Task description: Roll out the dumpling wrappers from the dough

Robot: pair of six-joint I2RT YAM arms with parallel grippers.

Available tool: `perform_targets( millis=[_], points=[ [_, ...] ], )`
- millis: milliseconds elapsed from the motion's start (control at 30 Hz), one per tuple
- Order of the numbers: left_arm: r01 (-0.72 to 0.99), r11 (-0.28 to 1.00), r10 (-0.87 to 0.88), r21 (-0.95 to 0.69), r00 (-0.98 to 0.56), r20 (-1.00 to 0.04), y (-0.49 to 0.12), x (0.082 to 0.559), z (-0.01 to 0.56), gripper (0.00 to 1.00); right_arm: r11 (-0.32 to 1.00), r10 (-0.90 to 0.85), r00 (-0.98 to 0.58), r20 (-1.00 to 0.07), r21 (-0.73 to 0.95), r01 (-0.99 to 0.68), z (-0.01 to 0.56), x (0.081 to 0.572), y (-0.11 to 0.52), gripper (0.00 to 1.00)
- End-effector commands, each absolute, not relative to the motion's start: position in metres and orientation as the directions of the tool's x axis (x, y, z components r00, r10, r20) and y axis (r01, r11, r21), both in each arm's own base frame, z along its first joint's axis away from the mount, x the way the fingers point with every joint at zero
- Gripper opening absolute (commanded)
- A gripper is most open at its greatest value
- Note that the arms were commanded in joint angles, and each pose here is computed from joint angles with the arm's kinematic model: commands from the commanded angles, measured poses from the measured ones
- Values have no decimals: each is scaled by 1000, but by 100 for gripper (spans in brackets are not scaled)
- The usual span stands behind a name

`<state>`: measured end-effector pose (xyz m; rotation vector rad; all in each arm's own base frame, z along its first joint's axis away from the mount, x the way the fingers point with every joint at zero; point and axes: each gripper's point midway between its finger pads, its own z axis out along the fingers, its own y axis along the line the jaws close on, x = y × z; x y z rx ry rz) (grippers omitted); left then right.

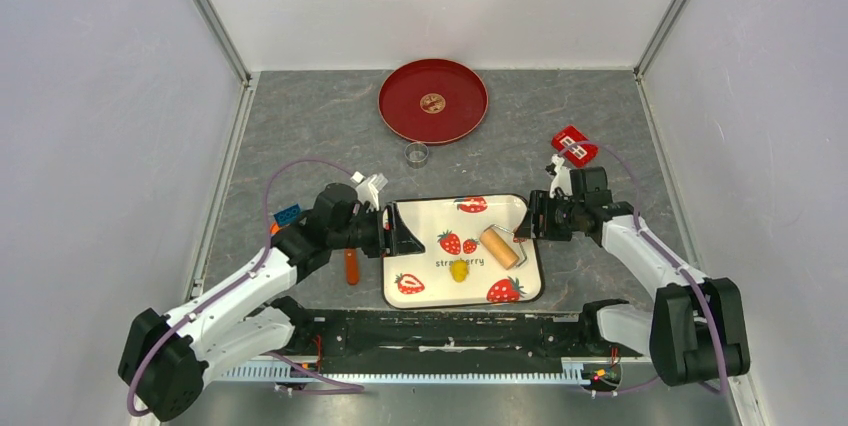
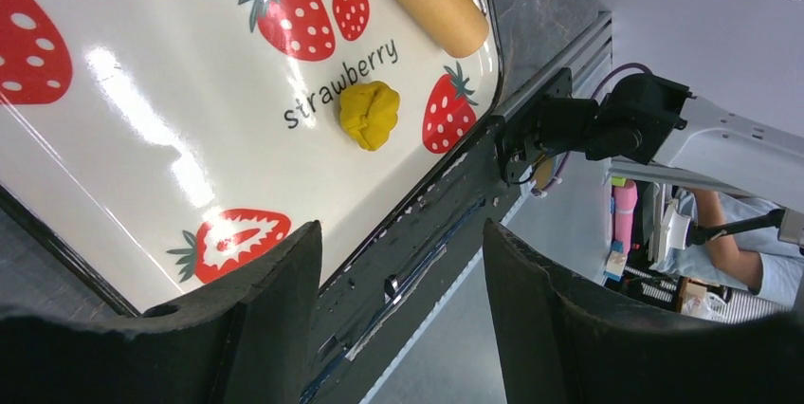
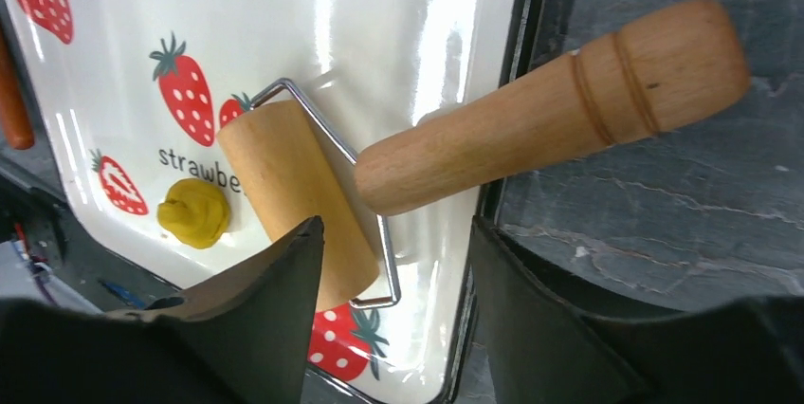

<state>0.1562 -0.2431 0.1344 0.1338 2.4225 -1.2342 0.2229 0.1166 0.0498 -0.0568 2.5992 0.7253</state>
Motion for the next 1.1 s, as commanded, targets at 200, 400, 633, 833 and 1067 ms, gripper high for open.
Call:
perform_targets(
  millis=[200,400,633,833,1067],
  points=[
    [385,610,-20,-693,-867,-499,-269,166,158,67,892,119,-864,-489,434,-123,66,240,103,80],
    [424,601,39,-677,-862,-505,-297,161,157,66,837,215,-862,-459,542,-80,62,244,103,85],
    [436,586,51,-683,-861,-506,-311,156,155,66,727,374,-842,-389,687,6,54,248,89,86],
    [439,574,49,-691,-861,-507,-313,154,156,66,674,451,-829,-331,735,74,39,256,82,83],
    [439,569,40,-695,-859,-510,-311,152,158,66,625,501,-808,-309,776,90,32,271,83,74]
  ],
)
